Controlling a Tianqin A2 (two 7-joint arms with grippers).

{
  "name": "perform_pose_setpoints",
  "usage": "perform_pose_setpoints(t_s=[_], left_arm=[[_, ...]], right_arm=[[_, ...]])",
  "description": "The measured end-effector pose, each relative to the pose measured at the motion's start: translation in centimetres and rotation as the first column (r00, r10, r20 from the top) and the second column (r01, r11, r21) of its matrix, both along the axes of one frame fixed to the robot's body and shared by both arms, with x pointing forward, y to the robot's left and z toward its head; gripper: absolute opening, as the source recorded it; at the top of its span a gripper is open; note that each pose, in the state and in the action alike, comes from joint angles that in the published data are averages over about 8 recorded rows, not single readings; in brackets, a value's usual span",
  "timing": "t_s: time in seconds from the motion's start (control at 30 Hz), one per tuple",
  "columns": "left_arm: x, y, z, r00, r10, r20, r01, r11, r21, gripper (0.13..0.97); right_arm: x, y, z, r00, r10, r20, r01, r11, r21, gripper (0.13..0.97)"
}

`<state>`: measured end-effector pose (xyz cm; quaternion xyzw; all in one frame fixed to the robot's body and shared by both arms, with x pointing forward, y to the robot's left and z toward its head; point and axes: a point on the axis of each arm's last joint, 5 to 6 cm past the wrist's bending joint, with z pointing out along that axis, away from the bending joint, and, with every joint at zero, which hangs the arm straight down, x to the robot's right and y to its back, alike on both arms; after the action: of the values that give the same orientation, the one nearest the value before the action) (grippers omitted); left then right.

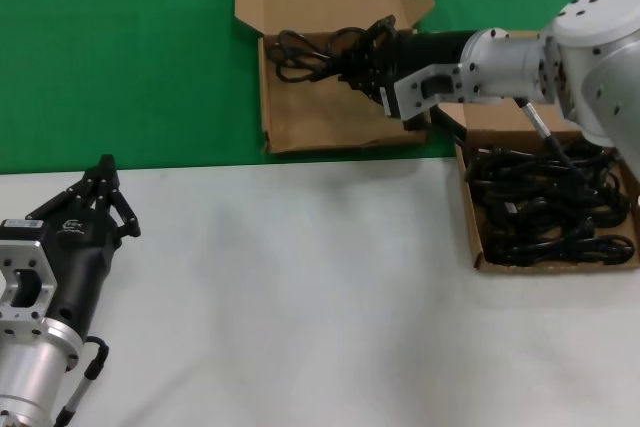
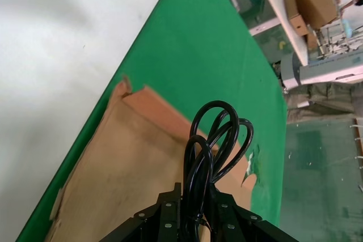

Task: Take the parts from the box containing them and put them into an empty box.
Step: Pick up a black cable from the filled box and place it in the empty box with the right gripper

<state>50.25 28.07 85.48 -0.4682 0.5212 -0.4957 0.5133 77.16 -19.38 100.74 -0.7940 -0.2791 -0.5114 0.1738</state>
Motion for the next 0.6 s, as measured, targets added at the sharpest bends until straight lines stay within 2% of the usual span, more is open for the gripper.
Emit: perform_pose_setpoints(t_s=[0.27,0.6], left_arm=[[0.0,0.0,0.0,1.0,0.0,0.0,0.0,1.0,0.0,0.139],[0.0,0.0,0.0,1.0,0.0,0.0,0.0,1.0,0.0,0.139]], right_arm=[[-0.1,0.6,-1.4,0.999,-0.024,0.033,0.026,0.998,-0.056,0.22],[-0.3,1.3,-2.8,0.999,-0.031,0.042,0.034,0.996,-0.086,0.22]])
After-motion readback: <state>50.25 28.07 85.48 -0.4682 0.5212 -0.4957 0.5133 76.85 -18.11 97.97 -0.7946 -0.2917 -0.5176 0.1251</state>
